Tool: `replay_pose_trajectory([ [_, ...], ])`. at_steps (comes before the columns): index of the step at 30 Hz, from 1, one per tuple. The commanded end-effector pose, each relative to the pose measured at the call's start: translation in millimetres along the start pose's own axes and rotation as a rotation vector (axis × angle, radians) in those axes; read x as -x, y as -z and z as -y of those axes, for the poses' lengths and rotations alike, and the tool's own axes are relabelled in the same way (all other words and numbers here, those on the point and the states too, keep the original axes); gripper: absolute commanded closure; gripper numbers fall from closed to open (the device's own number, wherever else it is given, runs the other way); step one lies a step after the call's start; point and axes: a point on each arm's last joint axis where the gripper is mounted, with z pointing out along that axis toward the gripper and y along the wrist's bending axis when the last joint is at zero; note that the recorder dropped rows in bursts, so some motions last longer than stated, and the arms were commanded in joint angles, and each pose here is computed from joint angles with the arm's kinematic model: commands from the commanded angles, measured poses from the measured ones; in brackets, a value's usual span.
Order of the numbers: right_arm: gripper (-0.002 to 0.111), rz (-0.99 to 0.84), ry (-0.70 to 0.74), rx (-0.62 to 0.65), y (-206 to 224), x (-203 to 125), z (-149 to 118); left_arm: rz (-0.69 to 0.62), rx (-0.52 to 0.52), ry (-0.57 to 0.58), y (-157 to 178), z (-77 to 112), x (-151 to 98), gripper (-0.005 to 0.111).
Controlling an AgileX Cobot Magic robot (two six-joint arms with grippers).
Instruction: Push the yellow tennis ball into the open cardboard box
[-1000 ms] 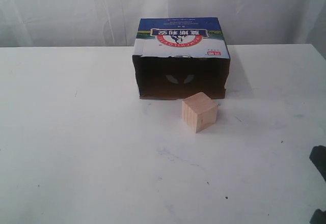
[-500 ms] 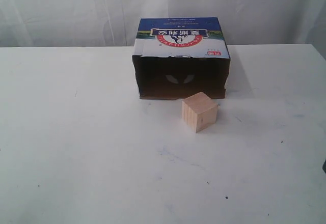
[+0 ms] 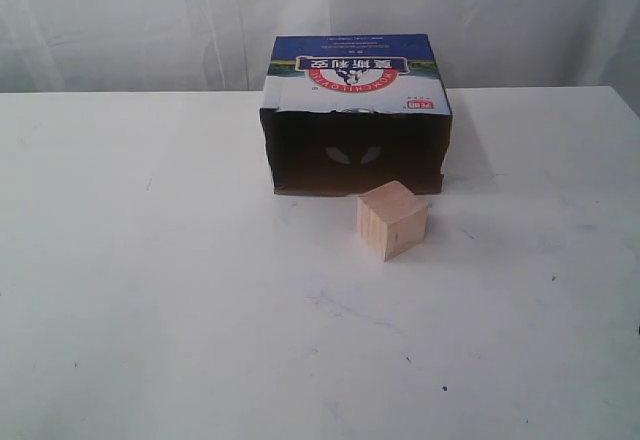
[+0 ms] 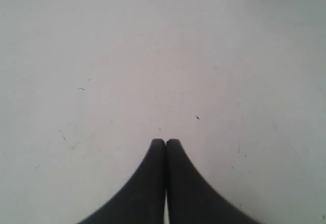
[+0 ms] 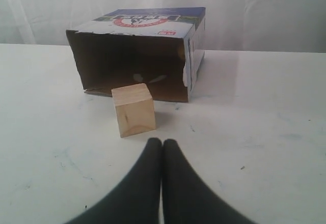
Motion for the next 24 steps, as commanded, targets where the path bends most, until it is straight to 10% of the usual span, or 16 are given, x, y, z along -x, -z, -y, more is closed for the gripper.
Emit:
replay_pose_trajectory([
  [1, 0.108, 0.011, 0.002, -0.009, 0.0, -0.5, 0.7, -0.014, -0.004, -0.006, -0.3, 0.3, -2.5, 0.107],
  [24, 0.108, -0.06, 0.302, -0.024, 0.2, -6.5, 2.8, -0.014, -0.004, -0.006, -0.3, 0.3, -2.5, 0.107],
])
